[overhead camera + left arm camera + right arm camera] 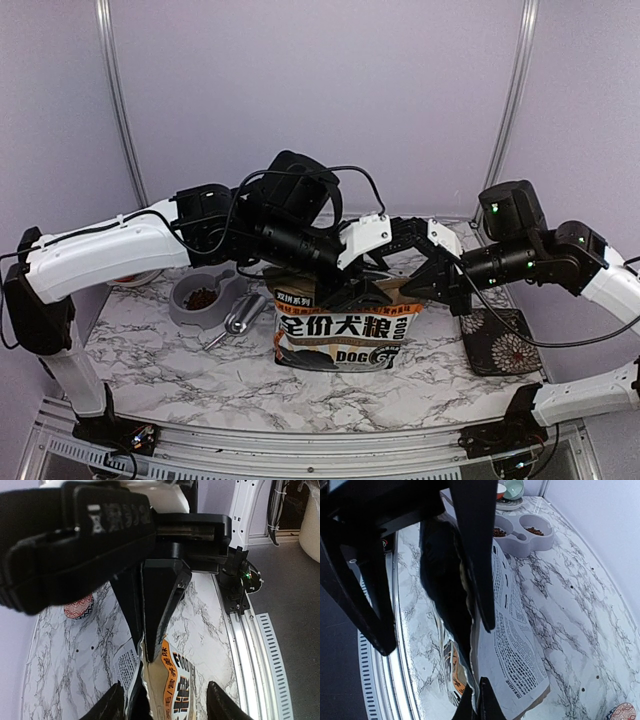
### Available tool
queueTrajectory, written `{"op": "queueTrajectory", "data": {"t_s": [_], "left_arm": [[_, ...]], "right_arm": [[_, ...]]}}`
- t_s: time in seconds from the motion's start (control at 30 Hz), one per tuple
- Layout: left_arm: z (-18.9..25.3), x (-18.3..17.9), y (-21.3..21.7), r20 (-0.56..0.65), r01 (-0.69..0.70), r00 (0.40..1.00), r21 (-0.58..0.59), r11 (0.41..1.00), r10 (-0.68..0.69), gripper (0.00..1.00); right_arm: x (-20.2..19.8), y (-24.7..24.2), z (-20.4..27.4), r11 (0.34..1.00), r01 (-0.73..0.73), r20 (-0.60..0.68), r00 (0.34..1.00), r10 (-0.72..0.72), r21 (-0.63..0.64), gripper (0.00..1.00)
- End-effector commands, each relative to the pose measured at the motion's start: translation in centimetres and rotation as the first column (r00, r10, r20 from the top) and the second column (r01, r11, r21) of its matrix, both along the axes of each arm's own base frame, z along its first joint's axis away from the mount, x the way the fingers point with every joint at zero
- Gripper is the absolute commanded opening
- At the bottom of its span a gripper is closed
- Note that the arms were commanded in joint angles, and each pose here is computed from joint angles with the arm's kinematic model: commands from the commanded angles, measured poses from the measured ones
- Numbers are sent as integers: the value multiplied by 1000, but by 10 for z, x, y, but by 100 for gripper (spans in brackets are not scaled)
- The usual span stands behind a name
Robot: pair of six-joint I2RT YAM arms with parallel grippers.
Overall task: Serve the pet food
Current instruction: Press the seal on the pet food bag.
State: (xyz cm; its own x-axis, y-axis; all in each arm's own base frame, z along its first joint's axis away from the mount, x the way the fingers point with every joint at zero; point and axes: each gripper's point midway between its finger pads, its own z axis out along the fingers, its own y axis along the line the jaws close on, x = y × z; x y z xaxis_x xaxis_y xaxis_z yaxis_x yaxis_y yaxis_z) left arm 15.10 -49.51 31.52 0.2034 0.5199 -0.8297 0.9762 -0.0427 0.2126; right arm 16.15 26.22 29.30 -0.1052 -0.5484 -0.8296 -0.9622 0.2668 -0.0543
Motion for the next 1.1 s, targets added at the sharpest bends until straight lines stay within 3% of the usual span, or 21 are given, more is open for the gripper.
{"op": "queueTrajectory", "data": {"t_s": [0.0,0.13,0.5,0.73,0.87,1.07], "left_arm": [[-21,15,-5,34,-81,996,74,994,78,52],[-27,20,-8,71,-83,995,91,992,76,45],[-27,29,0,154,-104,984,112,988,86,0],[-30,32,11,191,-117,977,130,985,90,1],[-26,28,14,182,-107,980,126,986,83,25],[-28,30,25,202,-128,974,141,982,98,19]], "right_arm": [[-9,4,71,979,-50,144,989,22,199,0],[-12,4,71,978,-59,133,991,32,202,0],[-15,2,71,977,-66,142,989,38,203,0],[-19,0,83,969,-83,170,985,43,234,0],[-19,1,83,969,-86,169,984,46,234,0],[-16,3,80,972,-82,165,985,46,220,0]]}}
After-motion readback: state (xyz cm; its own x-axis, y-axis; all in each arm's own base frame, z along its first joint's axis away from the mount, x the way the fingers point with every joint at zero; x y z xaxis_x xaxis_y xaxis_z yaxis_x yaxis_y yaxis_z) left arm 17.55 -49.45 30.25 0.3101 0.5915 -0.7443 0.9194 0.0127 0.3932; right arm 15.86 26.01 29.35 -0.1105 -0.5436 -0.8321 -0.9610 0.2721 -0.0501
